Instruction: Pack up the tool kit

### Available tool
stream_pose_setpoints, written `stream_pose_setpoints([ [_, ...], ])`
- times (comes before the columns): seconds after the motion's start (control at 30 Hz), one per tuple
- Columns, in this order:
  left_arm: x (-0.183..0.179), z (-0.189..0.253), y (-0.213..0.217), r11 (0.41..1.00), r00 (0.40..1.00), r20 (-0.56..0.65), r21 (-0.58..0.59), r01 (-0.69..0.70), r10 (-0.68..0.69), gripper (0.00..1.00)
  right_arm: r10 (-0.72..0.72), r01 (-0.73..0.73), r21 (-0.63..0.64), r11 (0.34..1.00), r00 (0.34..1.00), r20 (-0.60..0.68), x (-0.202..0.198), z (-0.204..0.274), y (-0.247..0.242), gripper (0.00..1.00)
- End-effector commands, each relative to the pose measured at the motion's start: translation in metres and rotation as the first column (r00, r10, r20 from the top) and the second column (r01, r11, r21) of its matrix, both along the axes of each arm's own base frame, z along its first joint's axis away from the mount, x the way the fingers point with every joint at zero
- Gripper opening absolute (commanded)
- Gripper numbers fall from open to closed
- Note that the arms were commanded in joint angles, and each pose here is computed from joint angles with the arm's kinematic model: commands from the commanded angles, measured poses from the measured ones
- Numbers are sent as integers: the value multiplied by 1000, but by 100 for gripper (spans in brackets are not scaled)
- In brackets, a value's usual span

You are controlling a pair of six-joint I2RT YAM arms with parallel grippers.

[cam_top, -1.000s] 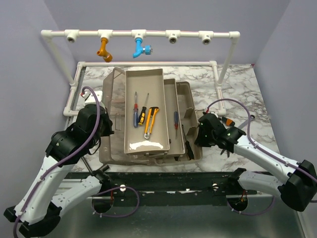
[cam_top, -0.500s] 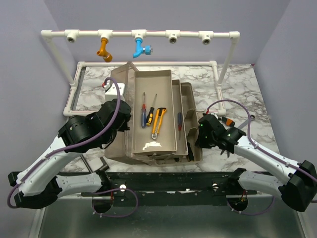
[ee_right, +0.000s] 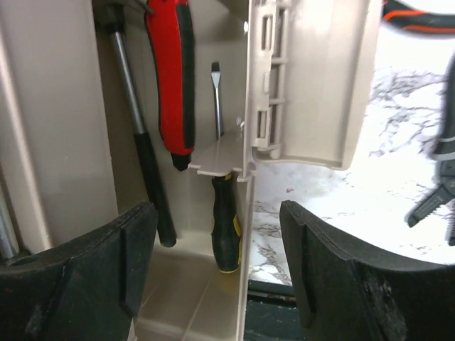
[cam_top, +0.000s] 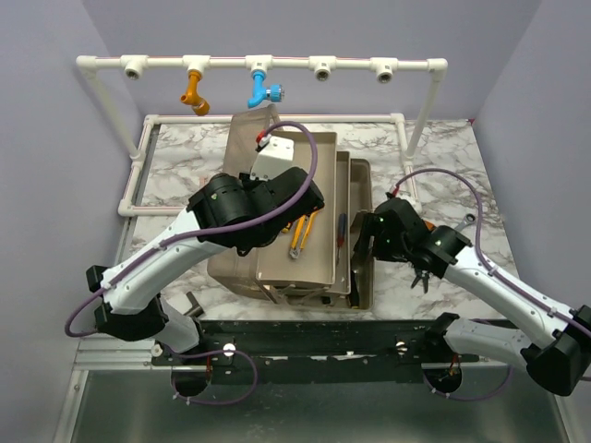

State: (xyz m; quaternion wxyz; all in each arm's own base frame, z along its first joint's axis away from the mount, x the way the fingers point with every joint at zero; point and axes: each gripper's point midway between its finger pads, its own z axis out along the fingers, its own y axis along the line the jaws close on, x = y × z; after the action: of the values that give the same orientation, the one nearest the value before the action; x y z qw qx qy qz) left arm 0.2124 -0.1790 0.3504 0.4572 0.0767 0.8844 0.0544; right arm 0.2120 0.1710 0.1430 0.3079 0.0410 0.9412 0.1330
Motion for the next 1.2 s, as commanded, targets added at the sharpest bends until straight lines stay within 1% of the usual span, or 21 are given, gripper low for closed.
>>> stream_pose_setpoints([
  [0.0,5,27,-8,998,995,102,61,14,-20,0,-97,100,-21,995,989,109,10,30,-20,77],
  [0.1,8,26,-25,990,991,121,135,42,-58,0,-148,152,-12,988,973,175,15,49,-31,77],
  [0.2,13,26,-40,974,985,150,220,55,-89,0,-183,191,-18,981,959,217,19,62,-40,80],
  [0.33,17,30,-53,940,971,198,336,59,-131,0,-218,233,-29,972,941,260,23,77,-50,80],
  [0.37,18,31,-57,927,967,209,371,60,-146,0,-230,248,-29,968,933,275,23,81,-54,82],
  [0.4,19,32,-61,914,962,222,401,60,-160,0,-255,276,-32,961,921,294,24,86,-61,84],
  [0.43,19,30,-69,900,957,226,430,71,-183,0,-285,310,-34,950,906,313,24,92,-68,84],
  [0.47,18,28,-76,885,951,226,458,87,-210,0,-325,356,-32,934,883,338,24,99,-78,88],
  [0.57,12,23,-104,871,933,230,470,141,-275,0,-417,460,-5,888,810,411,23,121,-103,93],
  [0.6,10,22,-112,866,927,230,474,161,-298,0,-433,477,5,879,793,428,22,126,-108,93],
  [0.67,4,22,-126,870,917,229,451,198,-328,2,-471,517,28,855,755,455,18,136,-120,93],
  [0.77,-4,19,-142,874,905,222,419,247,-362,10,-491,537,51,842,724,484,14,146,-130,93],
  [0.8,-7,16,-148,874,902,214,408,266,-375,11,-494,539,58,840,717,491,12,150,-133,93],
  [0.87,-16,8,-161,875,895,185,360,323,-406,13,-499,547,65,834,701,509,9,157,-140,93],
  [0.9,-21,3,-169,875,889,170,329,355,-425,16,-506,557,67,828,689,519,7,161,-144,93],
  [0.93,-27,-3,-177,872,882,148,291,394,-448,19,-508,562,68,824,682,526,5,164,-148,93],
  [1.0,-40,-12,-195,860,859,112,189,475,-499,30,-512,570,73,819,666,542,1,172,-154,93],
  [1.03,-46,-13,-202,851,847,100,130,509,-522,37,-517,574,80,815,657,548,-1,177,-158,93],
  [1.1,-60,-16,-217,818,814,85,13,576,-574,47,-521,578,90,811,644,560,-5,185,-164,93],
  [1.17,-73,-15,-226,779,784,84,-89,620,-614,54,-524,580,101,808,632,570,-8,193,-168,93],
])
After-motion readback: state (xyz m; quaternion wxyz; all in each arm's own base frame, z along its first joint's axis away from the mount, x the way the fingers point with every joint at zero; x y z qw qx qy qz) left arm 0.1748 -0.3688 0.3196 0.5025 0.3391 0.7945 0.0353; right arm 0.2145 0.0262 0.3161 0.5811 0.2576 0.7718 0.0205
